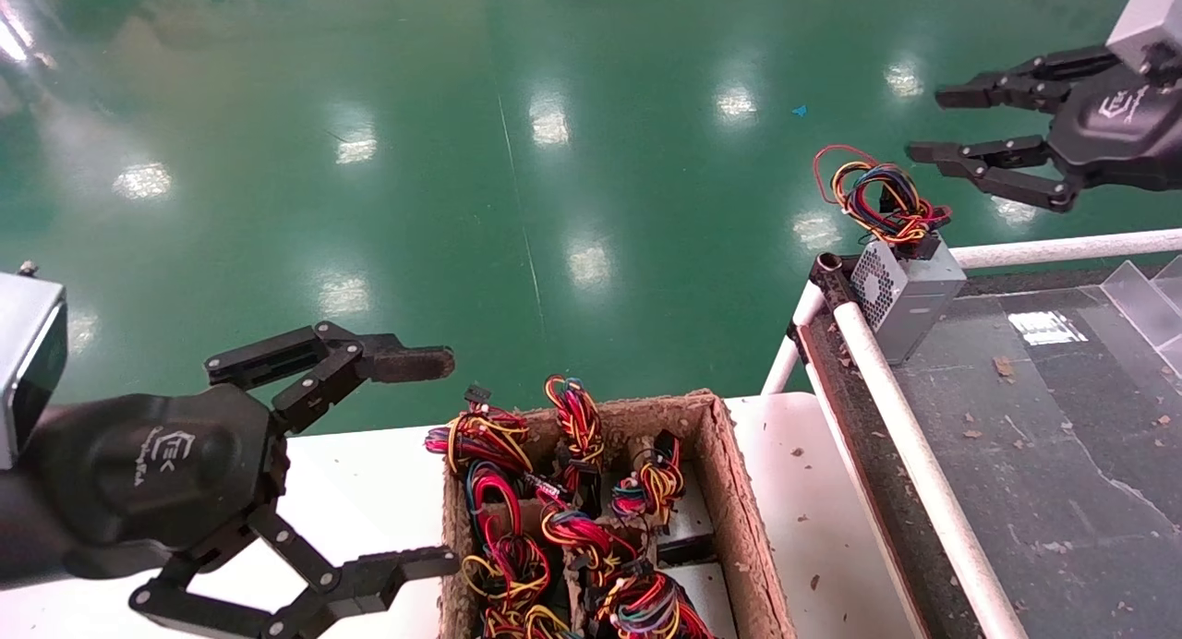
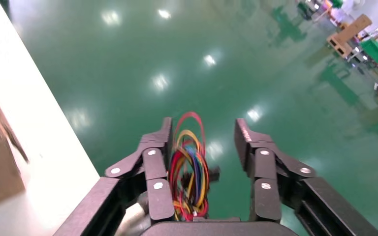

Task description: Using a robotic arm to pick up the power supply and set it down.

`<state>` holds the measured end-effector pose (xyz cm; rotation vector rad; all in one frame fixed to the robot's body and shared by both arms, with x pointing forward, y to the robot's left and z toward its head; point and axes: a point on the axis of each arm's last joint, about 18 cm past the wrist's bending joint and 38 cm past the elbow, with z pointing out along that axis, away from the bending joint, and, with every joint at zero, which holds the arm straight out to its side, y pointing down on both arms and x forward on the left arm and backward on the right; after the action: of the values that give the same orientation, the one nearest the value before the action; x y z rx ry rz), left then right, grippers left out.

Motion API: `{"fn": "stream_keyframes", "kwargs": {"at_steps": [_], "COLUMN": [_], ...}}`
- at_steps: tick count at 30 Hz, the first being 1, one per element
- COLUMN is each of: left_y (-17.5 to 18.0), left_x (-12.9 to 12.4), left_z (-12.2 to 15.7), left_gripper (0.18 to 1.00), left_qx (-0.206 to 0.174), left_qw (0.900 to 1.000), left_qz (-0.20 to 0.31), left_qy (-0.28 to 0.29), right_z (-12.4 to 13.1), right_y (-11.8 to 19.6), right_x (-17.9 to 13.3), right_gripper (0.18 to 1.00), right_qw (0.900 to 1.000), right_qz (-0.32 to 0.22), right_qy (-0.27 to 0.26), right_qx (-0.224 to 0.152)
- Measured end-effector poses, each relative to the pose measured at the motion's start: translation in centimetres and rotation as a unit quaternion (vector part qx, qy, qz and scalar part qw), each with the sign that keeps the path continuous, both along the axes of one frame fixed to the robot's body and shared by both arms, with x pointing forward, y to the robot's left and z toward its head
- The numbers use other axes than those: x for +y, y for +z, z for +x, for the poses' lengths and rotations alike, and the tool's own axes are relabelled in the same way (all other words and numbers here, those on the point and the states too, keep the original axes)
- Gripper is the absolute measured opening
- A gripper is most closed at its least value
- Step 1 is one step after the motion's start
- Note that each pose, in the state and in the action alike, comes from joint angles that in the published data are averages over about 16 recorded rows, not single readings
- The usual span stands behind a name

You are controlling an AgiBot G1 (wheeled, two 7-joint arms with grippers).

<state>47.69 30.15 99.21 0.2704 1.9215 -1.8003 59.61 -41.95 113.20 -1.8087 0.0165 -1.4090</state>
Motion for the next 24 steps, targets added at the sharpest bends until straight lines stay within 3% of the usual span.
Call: {"fn": "stream_keyframes", "kwargs": {"at_steps": [12,24], "left_y": [0.0,0.0], "left_x": [0.0,0.0], "left_z": [0.0,0.0], "left_gripper": [1.001,1.001], "left_qx": [0.000,0.000], "left_qw": [1.0000,1.0000], "left_qz": [0.000,0.000], "left_qy": [0.000,0.000], "right_z": [-0.9,-2.6], "right_y": [-2.8,-5.9], "right_x": [2.5,5.2], "right_gripper": [0.664,0.890], "right_qw": [0.997,0.987], "right_qz": [0.032,0.060], "right_qy": [0.068,0.140], "right_qx": [0.020,0.050]}}
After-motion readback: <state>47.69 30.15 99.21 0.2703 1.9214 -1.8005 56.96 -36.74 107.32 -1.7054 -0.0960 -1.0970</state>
